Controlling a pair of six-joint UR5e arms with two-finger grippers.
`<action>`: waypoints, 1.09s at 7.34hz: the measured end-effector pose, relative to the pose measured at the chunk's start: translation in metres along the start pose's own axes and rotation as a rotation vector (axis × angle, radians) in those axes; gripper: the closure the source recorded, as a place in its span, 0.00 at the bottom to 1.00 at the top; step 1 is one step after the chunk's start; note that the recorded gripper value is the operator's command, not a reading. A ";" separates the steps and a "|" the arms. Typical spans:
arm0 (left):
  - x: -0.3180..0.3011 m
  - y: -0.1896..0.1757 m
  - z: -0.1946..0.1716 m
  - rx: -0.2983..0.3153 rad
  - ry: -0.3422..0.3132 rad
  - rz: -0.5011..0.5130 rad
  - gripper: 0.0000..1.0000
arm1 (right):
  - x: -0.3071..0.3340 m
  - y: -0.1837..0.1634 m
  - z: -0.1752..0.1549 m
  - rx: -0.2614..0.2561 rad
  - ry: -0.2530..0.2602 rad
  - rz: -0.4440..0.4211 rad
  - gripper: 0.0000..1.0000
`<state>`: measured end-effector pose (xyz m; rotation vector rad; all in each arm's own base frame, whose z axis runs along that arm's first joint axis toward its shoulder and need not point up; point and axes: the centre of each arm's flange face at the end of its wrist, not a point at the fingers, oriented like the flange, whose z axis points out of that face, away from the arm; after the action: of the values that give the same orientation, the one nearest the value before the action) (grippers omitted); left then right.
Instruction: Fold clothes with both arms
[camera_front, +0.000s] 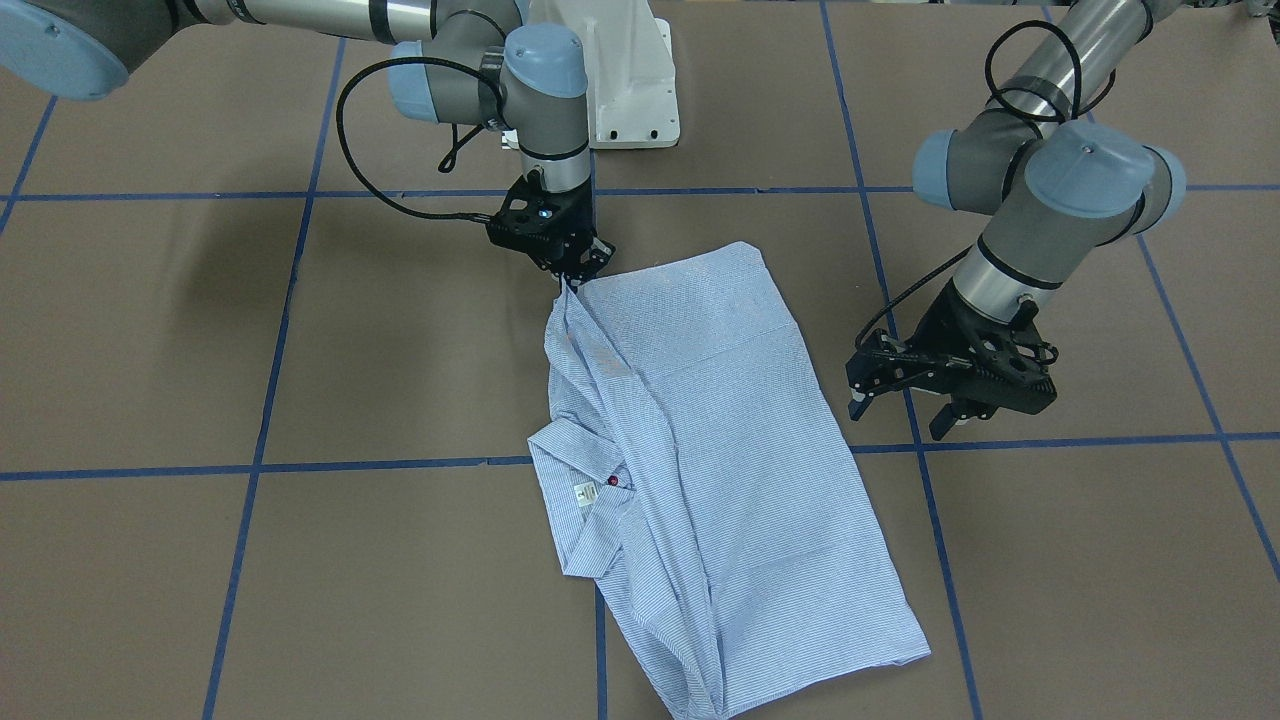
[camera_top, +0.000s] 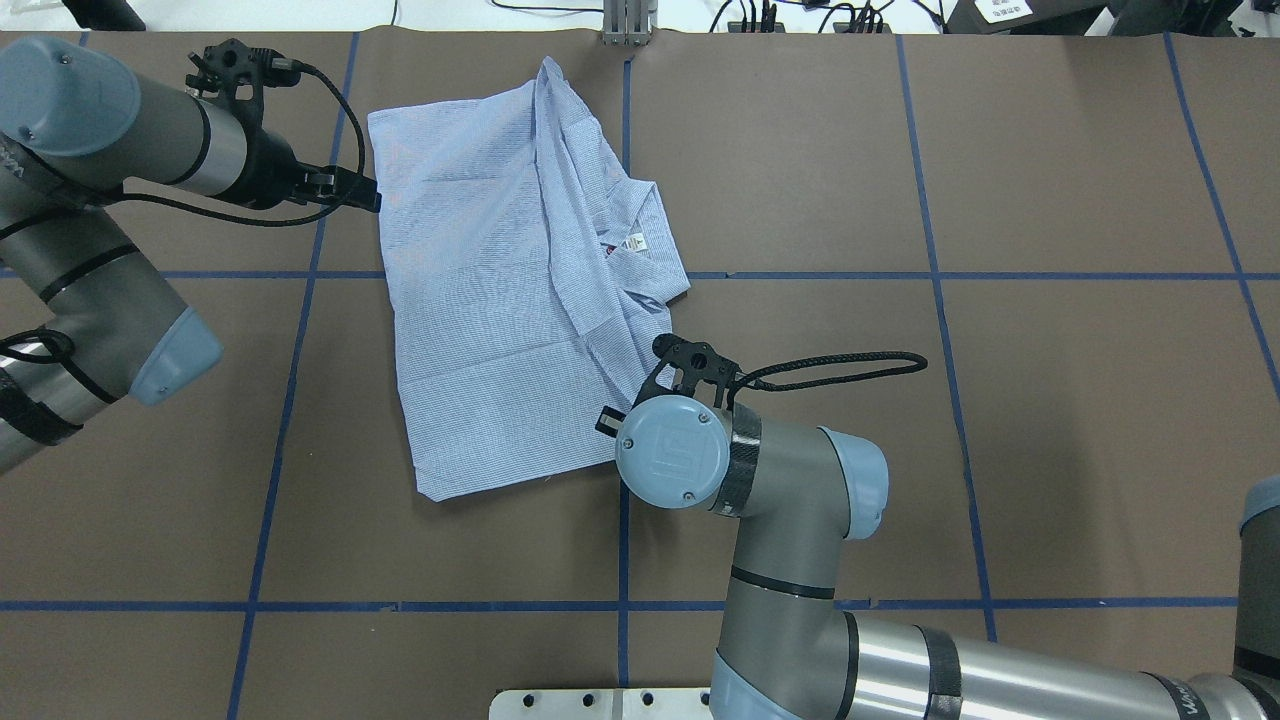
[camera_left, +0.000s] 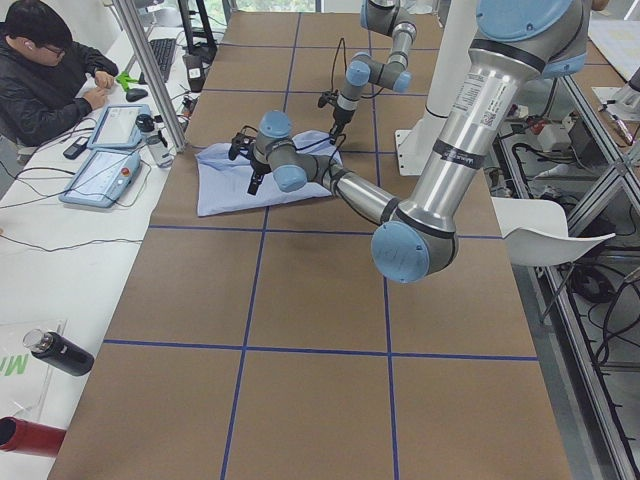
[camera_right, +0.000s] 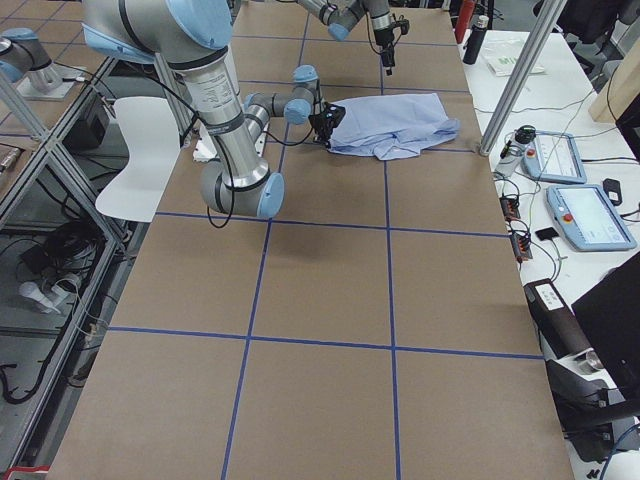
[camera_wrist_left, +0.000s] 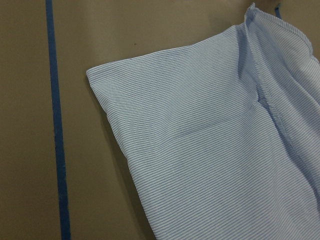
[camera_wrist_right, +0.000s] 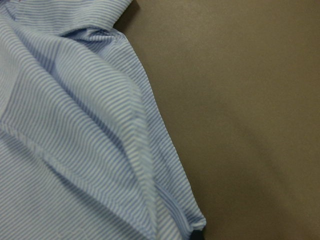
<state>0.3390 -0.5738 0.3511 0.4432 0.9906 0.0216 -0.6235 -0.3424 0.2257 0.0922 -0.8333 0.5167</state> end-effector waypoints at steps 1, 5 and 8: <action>0.001 0.000 -0.001 0.001 0.001 0.001 0.00 | 0.000 0.000 -0.002 0.000 -0.002 0.000 1.00; -0.003 0.009 -0.009 0.003 0.007 0.004 0.00 | 0.015 -0.009 -0.015 0.000 -0.018 -0.002 1.00; -0.003 0.009 -0.010 0.002 0.007 0.004 0.00 | 0.018 -0.013 -0.018 0.002 -0.022 0.007 1.00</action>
<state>0.3314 -0.5624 0.3523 0.4475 0.9969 0.0258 -0.5958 -0.3416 0.2281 0.0973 -0.8553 0.5234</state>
